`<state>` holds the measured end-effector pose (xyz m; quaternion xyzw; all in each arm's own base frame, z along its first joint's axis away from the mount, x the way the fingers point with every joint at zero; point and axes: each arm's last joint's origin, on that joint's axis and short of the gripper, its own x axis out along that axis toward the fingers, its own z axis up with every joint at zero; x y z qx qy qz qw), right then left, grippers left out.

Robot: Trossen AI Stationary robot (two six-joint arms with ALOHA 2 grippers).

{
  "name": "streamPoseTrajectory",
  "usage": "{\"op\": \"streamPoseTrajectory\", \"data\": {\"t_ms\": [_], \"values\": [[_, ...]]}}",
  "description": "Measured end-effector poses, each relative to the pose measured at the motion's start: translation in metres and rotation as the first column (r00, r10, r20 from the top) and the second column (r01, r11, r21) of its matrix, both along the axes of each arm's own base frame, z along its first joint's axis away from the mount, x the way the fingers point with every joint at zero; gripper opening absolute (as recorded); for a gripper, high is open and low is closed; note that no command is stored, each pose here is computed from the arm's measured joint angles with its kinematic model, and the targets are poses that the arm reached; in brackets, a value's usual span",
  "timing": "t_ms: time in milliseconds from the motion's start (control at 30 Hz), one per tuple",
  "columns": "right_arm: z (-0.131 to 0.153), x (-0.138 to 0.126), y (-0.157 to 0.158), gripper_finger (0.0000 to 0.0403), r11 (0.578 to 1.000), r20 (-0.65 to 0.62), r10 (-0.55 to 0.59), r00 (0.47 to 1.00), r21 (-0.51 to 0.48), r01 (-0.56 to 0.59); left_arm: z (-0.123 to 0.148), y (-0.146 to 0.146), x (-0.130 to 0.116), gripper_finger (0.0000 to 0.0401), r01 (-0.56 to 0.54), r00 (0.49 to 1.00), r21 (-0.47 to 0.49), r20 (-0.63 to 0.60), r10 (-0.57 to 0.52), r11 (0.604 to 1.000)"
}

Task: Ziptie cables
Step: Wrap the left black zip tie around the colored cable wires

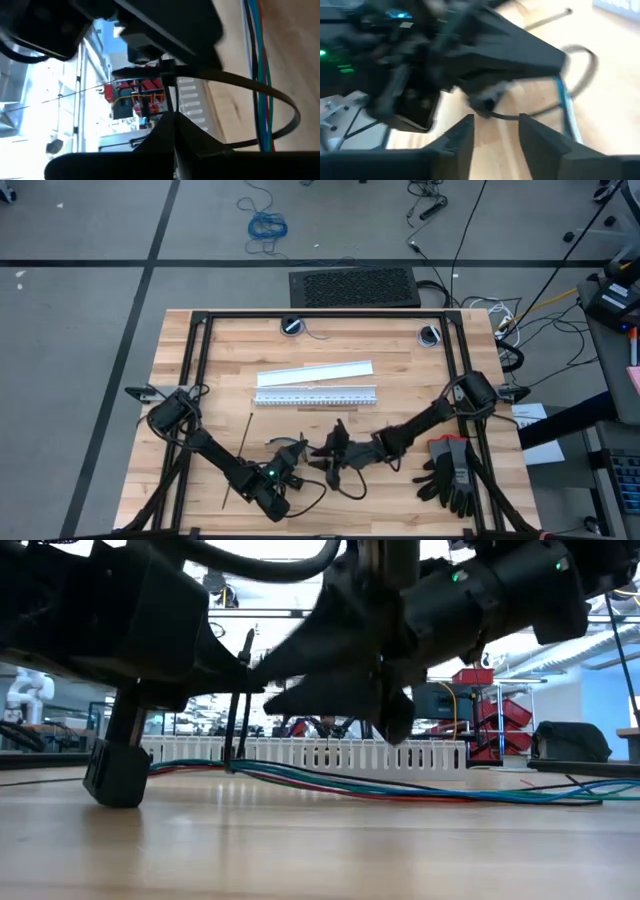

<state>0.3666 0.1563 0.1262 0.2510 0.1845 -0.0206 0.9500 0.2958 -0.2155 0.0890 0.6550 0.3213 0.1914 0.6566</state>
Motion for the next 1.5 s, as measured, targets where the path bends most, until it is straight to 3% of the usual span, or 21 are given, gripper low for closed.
{"op": "streamPoseTrajectory", "data": {"t_ms": [133, 267, 667, 1133, 1500], "values": [[0.015, -0.005, 0.008, 0.0183, 0.996, 0.045, 0.044, 0.998, -0.076, -0.040, -0.001, 0.000, 0.000, 0.0000, 0.006, 1.000, -0.052, 0.017, -0.005, 0.999], [0.022, -0.008, 0.012, 0.0189, 0.990, 0.066, 0.048, 0.997, -0.139, -0.039, -0.001, 0.000, 0.000, 0.0000, 0.002, 0.999, -0.075, 0.034, 0.000, 0.997], [0.017, 0.000, 0.004, 0.0135, 0.966, 0.083, 0.119, 0.989, -0.241, -0.096, -0.001, 0.000, 0.000, 0.0000, 0.002, 0.999, -0.081, 0.036, 0.001, 0.997], [0.015, 0.003, -0.004, 0.0100, 0.967, 0.066, 0.117, 0.991, -0.235, -0.099, -0.002, 0.000, 0.000, 0.0000, 0.010, 1.000, -0.092, 0.028, -0.007, 0.996], [0.015, 0.004, -0.007, 0.0021, 0.966, 0.063, 0.140, 0.988, -0.227, -0.122, -0.002, 0.000, 0.000, 0.0000, 0.011, 1.000, -0.097, 0.029, -0.008, 0.995]]}}
